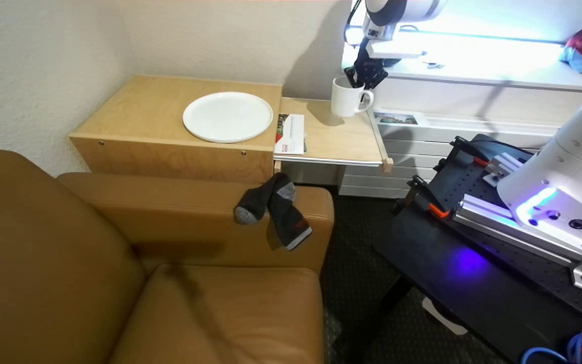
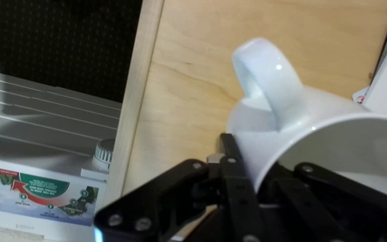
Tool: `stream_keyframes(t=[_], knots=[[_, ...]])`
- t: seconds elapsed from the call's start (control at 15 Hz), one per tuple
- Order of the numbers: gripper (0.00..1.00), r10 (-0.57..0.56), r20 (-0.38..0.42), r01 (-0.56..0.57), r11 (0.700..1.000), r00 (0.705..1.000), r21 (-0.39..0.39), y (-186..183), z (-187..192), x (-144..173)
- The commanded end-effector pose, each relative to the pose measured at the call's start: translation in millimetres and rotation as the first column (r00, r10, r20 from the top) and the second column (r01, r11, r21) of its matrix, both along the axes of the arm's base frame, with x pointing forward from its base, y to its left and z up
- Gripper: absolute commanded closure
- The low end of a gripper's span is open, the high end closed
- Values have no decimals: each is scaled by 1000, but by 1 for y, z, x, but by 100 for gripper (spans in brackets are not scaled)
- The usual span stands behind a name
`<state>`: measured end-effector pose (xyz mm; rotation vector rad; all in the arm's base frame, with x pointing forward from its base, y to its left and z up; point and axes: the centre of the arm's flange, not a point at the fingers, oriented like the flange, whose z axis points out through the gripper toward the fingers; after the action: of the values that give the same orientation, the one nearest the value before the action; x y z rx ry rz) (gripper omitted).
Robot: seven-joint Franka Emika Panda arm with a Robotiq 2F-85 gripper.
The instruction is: Open the first top drawer then put the white cup on the drawer, then put the lemon in the white cup
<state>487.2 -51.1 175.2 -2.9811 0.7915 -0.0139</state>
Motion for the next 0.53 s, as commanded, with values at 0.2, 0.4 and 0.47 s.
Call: stream_keyframes(t=[0.2, 0.4, 0.47], knots=[[99, -39, 141, 33, 998, 989, 46, 11, -37, -57], [99, -26, 144, 25, 1000, 989, 4, 23, -42, -60], [99, -31, 134, 34, 999, 991, -18, 25, -46, -59]])
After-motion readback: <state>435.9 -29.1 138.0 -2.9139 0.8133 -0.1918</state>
